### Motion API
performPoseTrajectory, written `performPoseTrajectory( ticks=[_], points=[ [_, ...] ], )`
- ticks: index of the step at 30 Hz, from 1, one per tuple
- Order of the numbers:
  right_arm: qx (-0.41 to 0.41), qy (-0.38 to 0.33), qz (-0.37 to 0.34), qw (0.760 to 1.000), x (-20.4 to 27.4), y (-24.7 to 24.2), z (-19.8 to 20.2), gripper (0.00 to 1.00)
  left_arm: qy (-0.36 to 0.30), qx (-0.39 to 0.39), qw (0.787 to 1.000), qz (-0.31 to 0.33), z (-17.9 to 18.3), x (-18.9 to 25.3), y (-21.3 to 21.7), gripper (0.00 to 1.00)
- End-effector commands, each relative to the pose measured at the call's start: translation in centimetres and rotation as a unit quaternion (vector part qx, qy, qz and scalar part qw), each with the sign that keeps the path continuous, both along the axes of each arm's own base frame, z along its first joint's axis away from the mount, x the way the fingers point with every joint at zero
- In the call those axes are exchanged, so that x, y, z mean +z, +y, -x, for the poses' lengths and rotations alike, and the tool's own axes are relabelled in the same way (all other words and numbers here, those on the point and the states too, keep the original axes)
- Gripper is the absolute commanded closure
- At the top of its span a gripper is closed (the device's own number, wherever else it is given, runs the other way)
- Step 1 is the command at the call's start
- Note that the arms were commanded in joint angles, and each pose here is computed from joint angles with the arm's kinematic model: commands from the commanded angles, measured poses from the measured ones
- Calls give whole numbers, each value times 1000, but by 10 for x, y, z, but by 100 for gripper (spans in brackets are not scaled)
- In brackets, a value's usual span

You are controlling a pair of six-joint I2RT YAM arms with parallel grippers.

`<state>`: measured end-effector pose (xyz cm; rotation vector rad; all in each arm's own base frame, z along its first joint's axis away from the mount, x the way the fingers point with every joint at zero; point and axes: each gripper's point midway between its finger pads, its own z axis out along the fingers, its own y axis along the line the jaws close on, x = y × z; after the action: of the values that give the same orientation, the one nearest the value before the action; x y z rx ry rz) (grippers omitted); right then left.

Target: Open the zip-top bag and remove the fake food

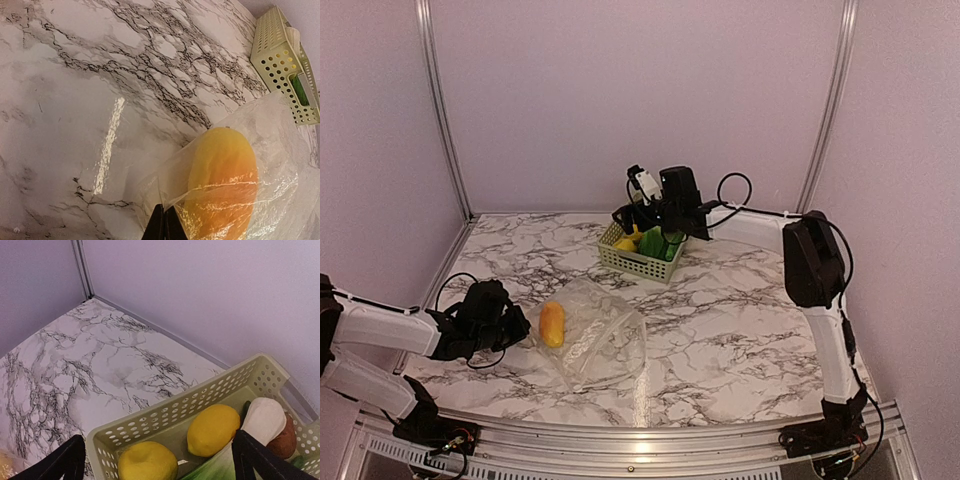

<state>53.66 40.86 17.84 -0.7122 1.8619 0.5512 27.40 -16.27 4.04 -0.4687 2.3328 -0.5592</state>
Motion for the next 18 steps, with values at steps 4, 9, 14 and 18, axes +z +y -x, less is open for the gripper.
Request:
performPoseTrajectory(
  ticks=[4, 9, 14, 18],
  points=[
    [28, 0, 0, 1000, 46, -15, 27, 1, -1, -7, 1000, 6, 7, -2, 2, 100],
    [74, 61, -75, 992, 49, -28, 92, 8, -1, -2, 1000, 11, 9, -3, 3, 100],
    [114, 148, -118, 975, 32, -41, 166, 20, -1, 3, 1000, 19, 11, -2, 4, 100],
    [126, 207, -129, 962, 12, -47, 218, 24, 0, 15, 1000, 26, 12, -2, 6, 100]
  ],
)
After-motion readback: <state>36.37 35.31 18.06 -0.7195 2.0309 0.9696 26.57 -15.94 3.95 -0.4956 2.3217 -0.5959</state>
